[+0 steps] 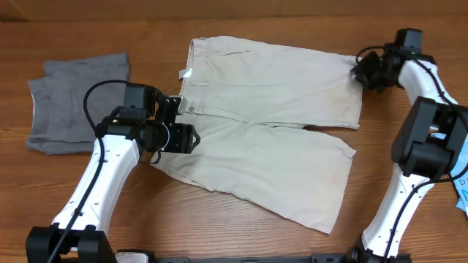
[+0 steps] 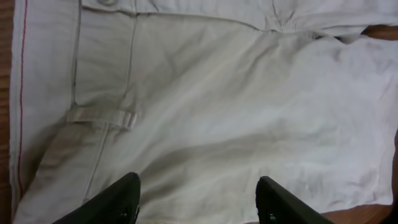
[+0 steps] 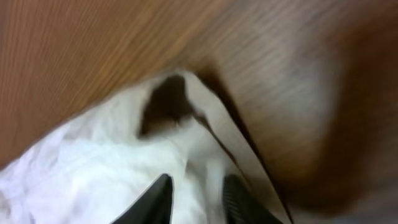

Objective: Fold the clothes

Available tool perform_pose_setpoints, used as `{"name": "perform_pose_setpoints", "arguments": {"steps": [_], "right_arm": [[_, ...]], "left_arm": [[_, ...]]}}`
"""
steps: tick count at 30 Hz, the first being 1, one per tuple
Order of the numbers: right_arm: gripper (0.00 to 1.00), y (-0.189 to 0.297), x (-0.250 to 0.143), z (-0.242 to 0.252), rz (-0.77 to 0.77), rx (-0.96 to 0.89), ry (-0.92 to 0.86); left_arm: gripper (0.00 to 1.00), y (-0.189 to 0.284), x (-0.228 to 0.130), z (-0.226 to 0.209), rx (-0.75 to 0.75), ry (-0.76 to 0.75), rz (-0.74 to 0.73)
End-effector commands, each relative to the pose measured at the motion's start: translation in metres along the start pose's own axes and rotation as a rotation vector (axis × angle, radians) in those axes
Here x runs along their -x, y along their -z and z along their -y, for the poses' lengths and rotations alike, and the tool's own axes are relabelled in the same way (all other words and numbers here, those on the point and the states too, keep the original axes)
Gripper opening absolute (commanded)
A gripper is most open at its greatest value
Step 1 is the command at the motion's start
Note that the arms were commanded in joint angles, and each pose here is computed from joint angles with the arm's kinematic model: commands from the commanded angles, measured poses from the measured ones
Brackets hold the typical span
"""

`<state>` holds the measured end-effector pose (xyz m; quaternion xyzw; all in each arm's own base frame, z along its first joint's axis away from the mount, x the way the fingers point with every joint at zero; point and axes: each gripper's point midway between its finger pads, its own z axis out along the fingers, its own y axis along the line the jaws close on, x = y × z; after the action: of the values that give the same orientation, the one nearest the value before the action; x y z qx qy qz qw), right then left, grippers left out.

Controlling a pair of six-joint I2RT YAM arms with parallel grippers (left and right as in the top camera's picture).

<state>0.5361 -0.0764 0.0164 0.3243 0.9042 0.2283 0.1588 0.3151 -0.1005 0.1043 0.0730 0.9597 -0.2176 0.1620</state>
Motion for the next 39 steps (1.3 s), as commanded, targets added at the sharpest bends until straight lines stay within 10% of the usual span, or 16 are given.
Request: {"name": "perform_pose_setpoints", "arguments": {"steps": [1, 6, 10, 17, 23, 30, 39], "right_arm": [[0.34, 0.039, -0.003, -0.049, -0.003, 0.104, 0.136], [0.39, 0.07, -0.055, -0.048, -0.163, 0.026, 0.075], [0.48, 0.07, -0.112, -0.01, -0.338, -0.221, 0.035], [0.56, 0.033, -0.128, 0.047, -0.269, -0.452, 0.011], [0.1, 0.02, -0.139, 0.093, -0.284, -0.47, -0.068], [0.06, 0.042, -0.149, 0.133, -0.335, -0.556, -0.188], [0.38, 0.079, -0.106, 0.088, -0.229, -0.327, -0.16]], "left_arm": [[0.64, 0.0, 0.006, 0.003, -0.014, -0.022, 0.019], [0.58, -0.003, 0.022, 0.008, -0.02, -0.059, 0.073], [0.3, -0.023, 0.031, 0.002, 0.004, -0.079, 0.082], [0.15, -0.086, 0.052, -0.026, 0.017, -0.072, 0.109], [0.17, -0.122, 0.066, -0.042, 0.01, -0.01, 0.16], [0.11, -0.138, 0.032, -0.074, 0.133, 0.056, 0.037], [0.21, -0.102, 0.038, -0.076, 0.098, 0.064, 0.018]]}}
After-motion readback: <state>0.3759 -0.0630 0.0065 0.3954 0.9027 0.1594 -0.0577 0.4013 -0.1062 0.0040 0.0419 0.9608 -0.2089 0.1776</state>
